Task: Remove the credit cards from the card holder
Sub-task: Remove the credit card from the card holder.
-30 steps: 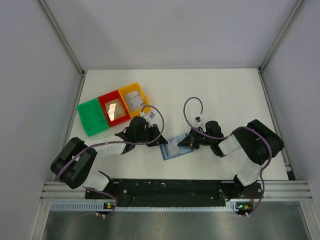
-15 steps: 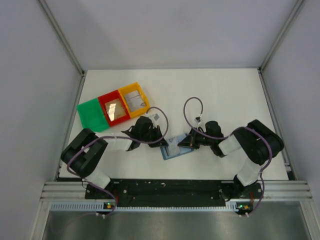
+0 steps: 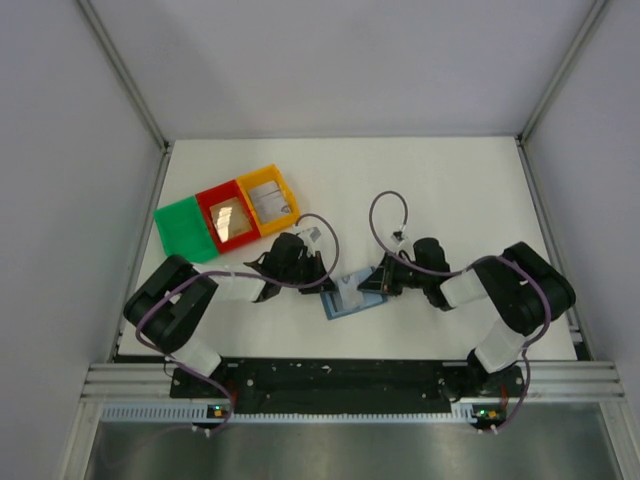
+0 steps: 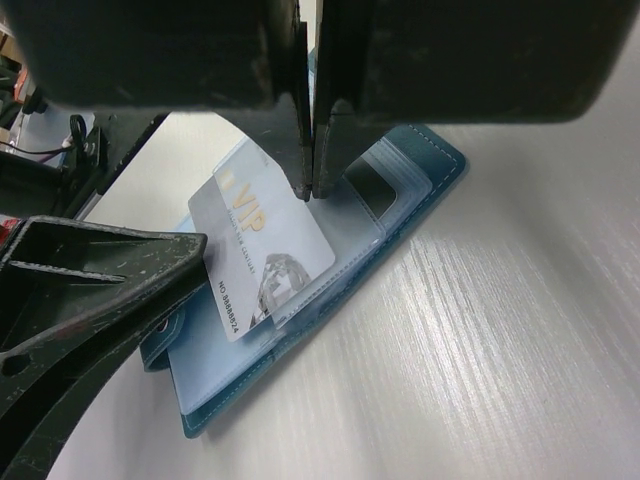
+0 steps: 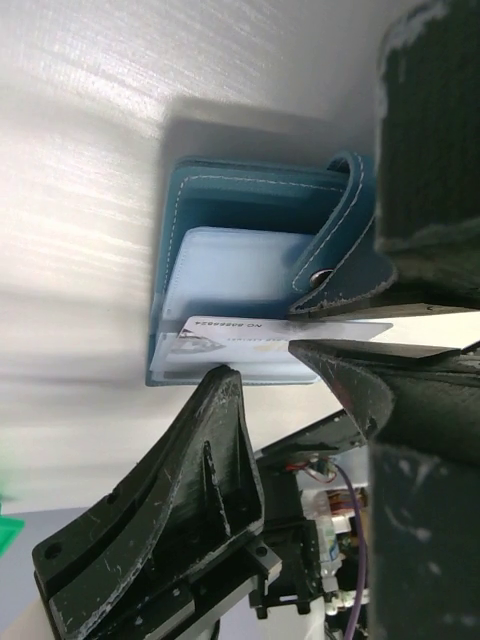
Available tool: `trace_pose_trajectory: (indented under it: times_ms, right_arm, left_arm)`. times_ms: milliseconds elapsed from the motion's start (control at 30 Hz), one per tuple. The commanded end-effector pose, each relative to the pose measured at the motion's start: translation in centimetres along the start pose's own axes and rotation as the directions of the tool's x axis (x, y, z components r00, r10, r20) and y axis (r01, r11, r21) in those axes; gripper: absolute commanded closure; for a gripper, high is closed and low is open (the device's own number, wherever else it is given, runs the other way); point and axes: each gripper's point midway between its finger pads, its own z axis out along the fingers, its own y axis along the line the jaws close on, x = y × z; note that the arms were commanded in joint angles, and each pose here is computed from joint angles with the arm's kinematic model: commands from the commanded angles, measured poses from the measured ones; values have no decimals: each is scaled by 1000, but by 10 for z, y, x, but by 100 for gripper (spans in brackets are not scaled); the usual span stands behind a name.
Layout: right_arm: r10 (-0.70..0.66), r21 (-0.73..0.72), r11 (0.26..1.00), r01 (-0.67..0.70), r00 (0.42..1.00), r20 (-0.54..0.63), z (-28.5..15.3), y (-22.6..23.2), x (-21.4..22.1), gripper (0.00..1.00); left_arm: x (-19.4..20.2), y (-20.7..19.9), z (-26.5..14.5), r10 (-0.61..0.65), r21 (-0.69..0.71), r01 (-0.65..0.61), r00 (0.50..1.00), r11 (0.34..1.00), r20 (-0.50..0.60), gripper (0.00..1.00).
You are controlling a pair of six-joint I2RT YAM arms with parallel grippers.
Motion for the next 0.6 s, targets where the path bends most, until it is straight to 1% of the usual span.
trace_pose_trajectory:
  times_ms: [0, 100, 233, 300, 400, 567]
  right_arm:
    - [-46, -64, 997, 47, 999, 2, 5, 17, -15, 83]
    - [-45, -75, 996, 44, 999, -13, 9, 19, -16, 76]
    - [-32, -70, 997, 30, 999, -34, 13, 14, -14, 77]
    - [-26, -68, 997, 23, 999, -42, 14, 12, -13, 84]
    - [-31, -66, 997, 28, 999, -40, 14, 11, -13, 100]
    - [-31, -34, 999, 31, 999, -17, 4, 2, -19, 100]
  left_arm:
    - [23, 40, 0, 2, -143, -10, 998, 990, -57, 100]
    - [21, 38, 0, 2, -137, -9, 999, 990, -53, 100]
    - [20, 36, -1, 6, -131, -13, 999, 991, -50, 100]
    - [21, 38, -1, 5, -135, -12, 999, 991, -54, 100]
    - [22, 39, -1, 3, -138, -11, 999, 990, -53, 100]
    - [25, 43, -2, -2, -147, -6, 998, 989, -56, 100]
